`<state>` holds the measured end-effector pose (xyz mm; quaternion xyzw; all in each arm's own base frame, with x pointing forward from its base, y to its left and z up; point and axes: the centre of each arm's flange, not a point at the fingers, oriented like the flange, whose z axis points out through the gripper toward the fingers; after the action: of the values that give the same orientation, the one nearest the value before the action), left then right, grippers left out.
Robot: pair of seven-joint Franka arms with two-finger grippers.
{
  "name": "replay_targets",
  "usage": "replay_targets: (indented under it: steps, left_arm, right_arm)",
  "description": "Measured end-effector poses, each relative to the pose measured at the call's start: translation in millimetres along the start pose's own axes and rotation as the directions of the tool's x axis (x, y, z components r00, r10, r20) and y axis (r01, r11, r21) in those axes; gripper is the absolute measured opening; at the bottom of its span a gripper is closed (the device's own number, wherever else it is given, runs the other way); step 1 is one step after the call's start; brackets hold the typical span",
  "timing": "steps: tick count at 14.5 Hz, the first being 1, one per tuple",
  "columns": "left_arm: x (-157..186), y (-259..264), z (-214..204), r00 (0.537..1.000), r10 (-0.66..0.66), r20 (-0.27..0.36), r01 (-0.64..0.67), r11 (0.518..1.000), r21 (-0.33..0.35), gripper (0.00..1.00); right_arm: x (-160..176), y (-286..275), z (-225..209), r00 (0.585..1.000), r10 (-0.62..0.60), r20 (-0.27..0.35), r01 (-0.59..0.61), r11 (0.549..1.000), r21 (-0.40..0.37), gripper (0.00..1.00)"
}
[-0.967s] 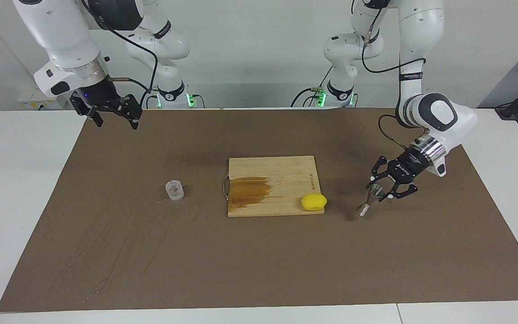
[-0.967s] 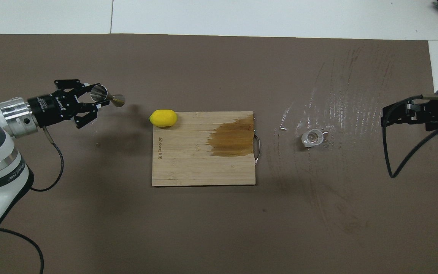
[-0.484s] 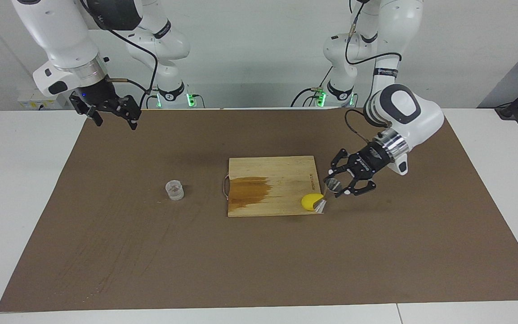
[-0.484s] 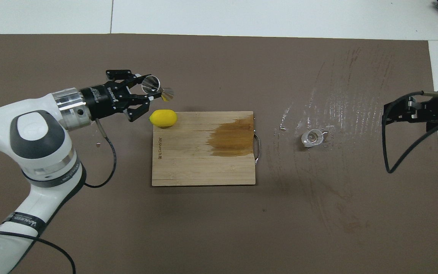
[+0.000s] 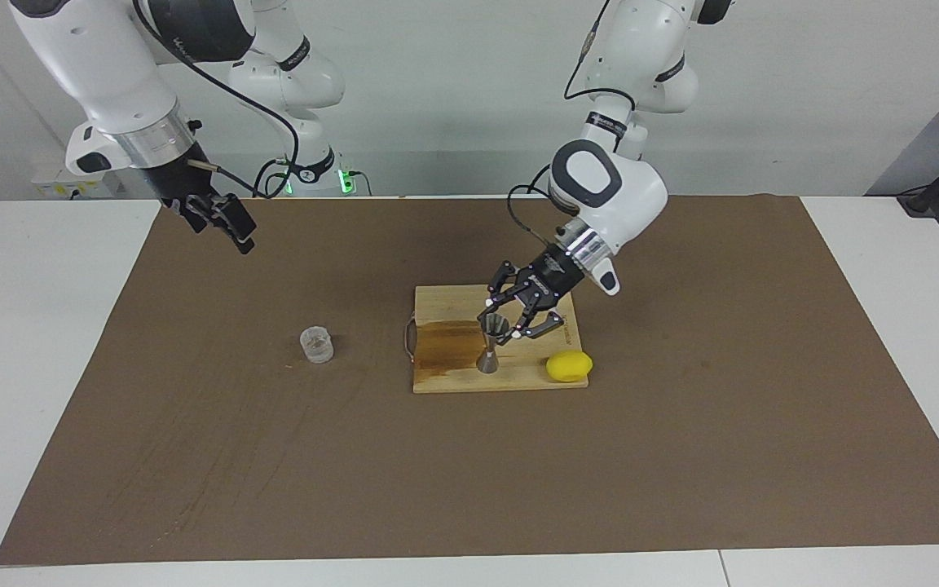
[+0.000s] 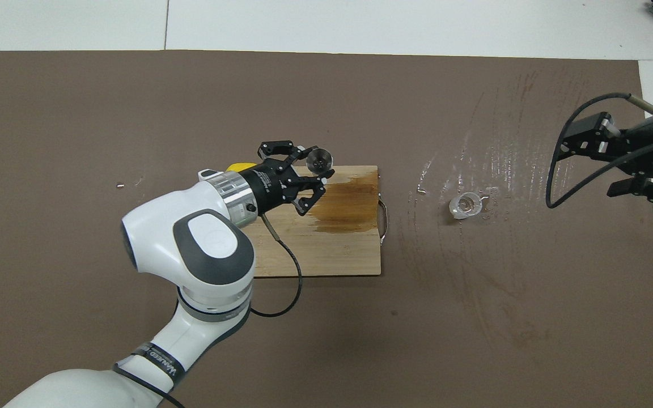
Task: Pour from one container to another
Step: 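Lower the metal cup onto the board while the right gripper reaches the glass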
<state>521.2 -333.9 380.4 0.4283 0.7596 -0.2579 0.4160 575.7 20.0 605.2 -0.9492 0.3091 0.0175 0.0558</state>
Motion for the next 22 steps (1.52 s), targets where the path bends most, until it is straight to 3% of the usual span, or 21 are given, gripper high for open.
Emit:
replay_targets:
  steps: [2,6,11,17,22]
  left_arm:
    - [7,-27,24,0.999,0.017,-0.039,-0.017,1.0,0.01,0.51]
    - [15,-35,37,0.998,0.018,-0.058,-0.017,1.0,0.02,0.51]
    - [13,-35,37,0.998,0.019,-0.055,-0.018,1.0,0.02,0.51]
    - [12,-50,42,0.998,0.032,-0.057,-0.03,0.999,0.043,0.51]
    - [14,-53,43,0.997,0.035,-0.062,-0.032,0.998,0.046,0.52]
  right_arm:
    - [14,-2,17,0.992,0.12,0.032,-0.121,0.992,0.037,1.0]
    - [44,1,73,0.928,0.328,0.178,-0.34,0.939,0.043,1.0]
    - [83,23,156,0.789,0.534,0.304,-0.558,0.829,-0.008,1.0]
    - [75,56,248,0.647,0.635,0.422,-0.68,0.731,-0.057,1.0]
    - [80,80,323,0.583,0.626,0.519,-0.708,0.704,-0.055,1.0]
